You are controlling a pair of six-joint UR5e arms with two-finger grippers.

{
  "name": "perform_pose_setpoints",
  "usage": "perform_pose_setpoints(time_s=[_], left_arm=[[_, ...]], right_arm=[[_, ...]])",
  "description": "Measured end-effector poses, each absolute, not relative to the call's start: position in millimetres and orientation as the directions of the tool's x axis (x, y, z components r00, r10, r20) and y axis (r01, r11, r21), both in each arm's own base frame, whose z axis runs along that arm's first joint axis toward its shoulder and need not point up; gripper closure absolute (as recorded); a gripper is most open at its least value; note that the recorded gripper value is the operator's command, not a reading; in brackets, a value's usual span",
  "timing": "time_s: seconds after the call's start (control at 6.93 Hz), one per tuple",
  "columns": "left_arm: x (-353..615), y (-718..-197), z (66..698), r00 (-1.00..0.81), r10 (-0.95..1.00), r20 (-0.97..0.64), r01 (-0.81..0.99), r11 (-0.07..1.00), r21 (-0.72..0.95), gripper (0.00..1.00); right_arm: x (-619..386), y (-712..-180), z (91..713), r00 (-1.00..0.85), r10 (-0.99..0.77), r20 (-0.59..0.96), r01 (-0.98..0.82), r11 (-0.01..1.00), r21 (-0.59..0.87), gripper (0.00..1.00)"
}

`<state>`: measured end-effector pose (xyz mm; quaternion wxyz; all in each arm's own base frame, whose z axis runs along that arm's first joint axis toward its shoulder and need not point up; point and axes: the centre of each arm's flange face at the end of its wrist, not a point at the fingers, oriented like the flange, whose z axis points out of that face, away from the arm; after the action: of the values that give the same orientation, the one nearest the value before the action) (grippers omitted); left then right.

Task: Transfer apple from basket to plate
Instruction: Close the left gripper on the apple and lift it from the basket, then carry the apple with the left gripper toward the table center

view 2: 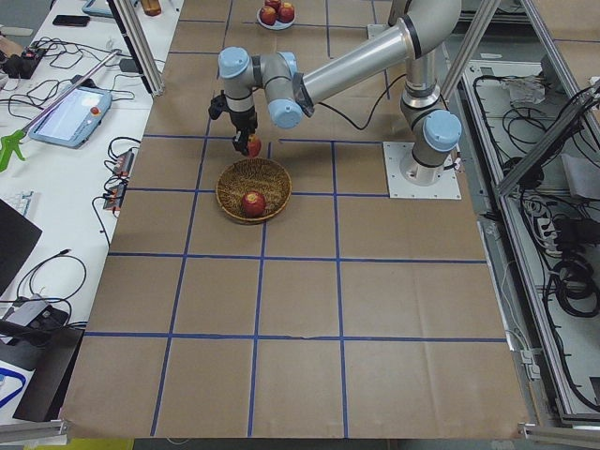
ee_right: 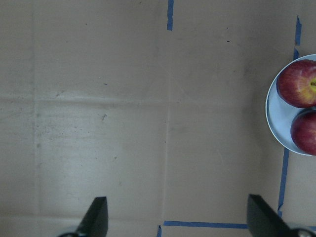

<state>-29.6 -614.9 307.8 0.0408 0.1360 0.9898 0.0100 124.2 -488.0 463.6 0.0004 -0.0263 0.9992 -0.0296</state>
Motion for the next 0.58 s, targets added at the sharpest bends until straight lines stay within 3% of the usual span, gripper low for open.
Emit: perform_pose_setpoints(time_s=[0.58], left_arm=[[-254,-591,288,-0.991,0.121,-0.051,0.12,0.993,0.018,0.7]], right_arm=[[124,-488,464,-0.999,-0.052,0.001,-0.052,0.997,-0.059,0.0]])
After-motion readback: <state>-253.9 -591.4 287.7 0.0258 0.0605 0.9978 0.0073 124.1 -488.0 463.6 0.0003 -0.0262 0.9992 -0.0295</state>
